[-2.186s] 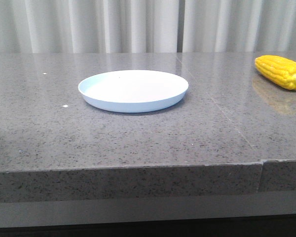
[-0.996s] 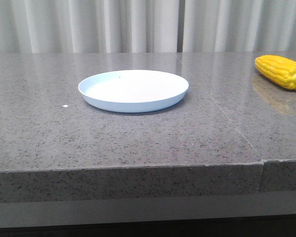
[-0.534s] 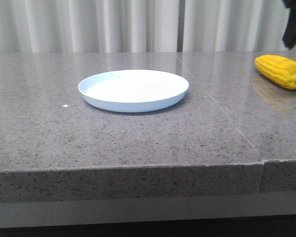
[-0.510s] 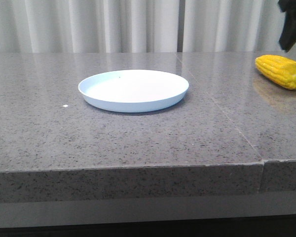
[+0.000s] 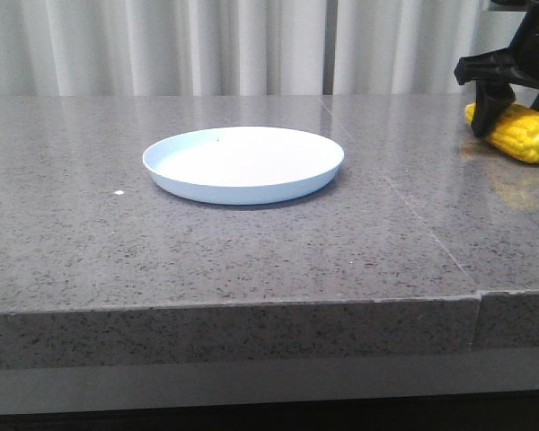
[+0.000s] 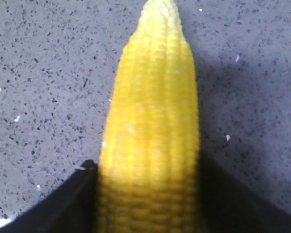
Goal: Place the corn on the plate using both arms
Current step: 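Lower the right gripper over the yellow corn cob and grasp it, then carry the corn with the right gripper and lower it onto the plate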
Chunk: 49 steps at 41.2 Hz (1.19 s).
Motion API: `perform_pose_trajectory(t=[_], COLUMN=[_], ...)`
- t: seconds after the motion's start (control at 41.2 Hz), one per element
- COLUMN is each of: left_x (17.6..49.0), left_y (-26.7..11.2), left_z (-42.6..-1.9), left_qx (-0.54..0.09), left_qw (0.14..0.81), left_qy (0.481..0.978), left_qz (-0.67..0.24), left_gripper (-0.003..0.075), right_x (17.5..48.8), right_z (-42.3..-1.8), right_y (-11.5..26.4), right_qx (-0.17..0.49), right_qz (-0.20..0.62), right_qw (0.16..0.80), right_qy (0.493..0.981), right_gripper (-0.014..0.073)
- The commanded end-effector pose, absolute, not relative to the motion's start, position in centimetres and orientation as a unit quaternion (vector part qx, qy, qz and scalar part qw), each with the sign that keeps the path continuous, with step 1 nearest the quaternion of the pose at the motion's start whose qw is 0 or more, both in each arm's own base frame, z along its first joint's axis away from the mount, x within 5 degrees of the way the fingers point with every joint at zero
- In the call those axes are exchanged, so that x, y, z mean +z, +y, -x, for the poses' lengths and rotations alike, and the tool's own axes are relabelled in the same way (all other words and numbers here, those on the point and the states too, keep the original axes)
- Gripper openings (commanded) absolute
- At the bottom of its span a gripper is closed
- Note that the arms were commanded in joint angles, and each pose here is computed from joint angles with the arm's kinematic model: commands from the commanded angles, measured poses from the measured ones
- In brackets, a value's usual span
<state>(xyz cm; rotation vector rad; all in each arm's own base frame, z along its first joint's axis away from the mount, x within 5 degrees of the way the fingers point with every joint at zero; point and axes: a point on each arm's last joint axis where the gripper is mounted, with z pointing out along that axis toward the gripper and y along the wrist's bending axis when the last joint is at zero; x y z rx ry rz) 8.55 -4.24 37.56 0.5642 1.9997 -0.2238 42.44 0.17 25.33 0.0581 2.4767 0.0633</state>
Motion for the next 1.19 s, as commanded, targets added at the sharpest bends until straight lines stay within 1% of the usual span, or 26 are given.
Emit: perform_pose_trajectory(t=[0.0,0.121,0.243,0.316,0.437,0.559,0.729,0.899,0.996,1.166], left_x=[38.9,38.9,38.9,38.9,38.9,38.9,38.9,38.9,38.9,38.9], left_y=[-4.4,-4.4,-4.4,-4.4,-4.4,-4.4,-4.4,-4.4,-4.4,-4.4], left_z=[-8.7,-8.7,-8.7,-8.7,-8.7,-8.7,-8.7,-8.7,-8.7,-8.7], left_qx=[-0.106,-0.106,-0.106,-0.106,-0.106,-0.106,-0.106,-0.106,-0.106,-0.106], left_qw=[0.540,0.540,0.540,0.540,0.540,0.540,0.540,0.540,0.540,0.540], left_qy=[0.804,0.804,0.804,0.804,0.804,0.804,0.804,0.804,0.804,0.804], left_qz=[-0.225,-0.225,-0.225,-0.225,-0.225,-0.225,-0.225,-0.225,-0.225,-0.225], left_gripper=[0.0440,0.0440,0.0440,0.0440,0.0440,0.0440,0.0440,0.0440,0.0440,0.0440], right_x=[29.0,30.3,32.9,34.6,36.7,37.7,37.2,35.6,34.0,31.2], right_z=[-42.2,-41.7,-40.2,-39.0,-36.7,-35.0,-33.6,-34.2,-35.1,-36.3], right_y=[-0.2,0.1,1.7,3.3,7.2,11.1,16.3,19.7,20.7,21.7], right_qx=[0.021,0.023,0.032,0.043,0.069,0.103,0.172,0.261,0.271,0.279], right_qz=[-0.021,-0.018,0.001,0.020,0.069,0.113,0.150,0.114,0.103,0.086], right_qw=[0.383,0.394,0.416,0.424,0.431,0.435,0.417,0.400,0.393,0.362], right_qy=[0.923,0.918,0.909,0.904,0.897,0.887,0.880,0.871,0.873,0.885], right_gripper=[0.0275,0.0286,0.0291,0.0291,0.0291,0.0291,0.0291,0.0291,0.0291,0.0294])
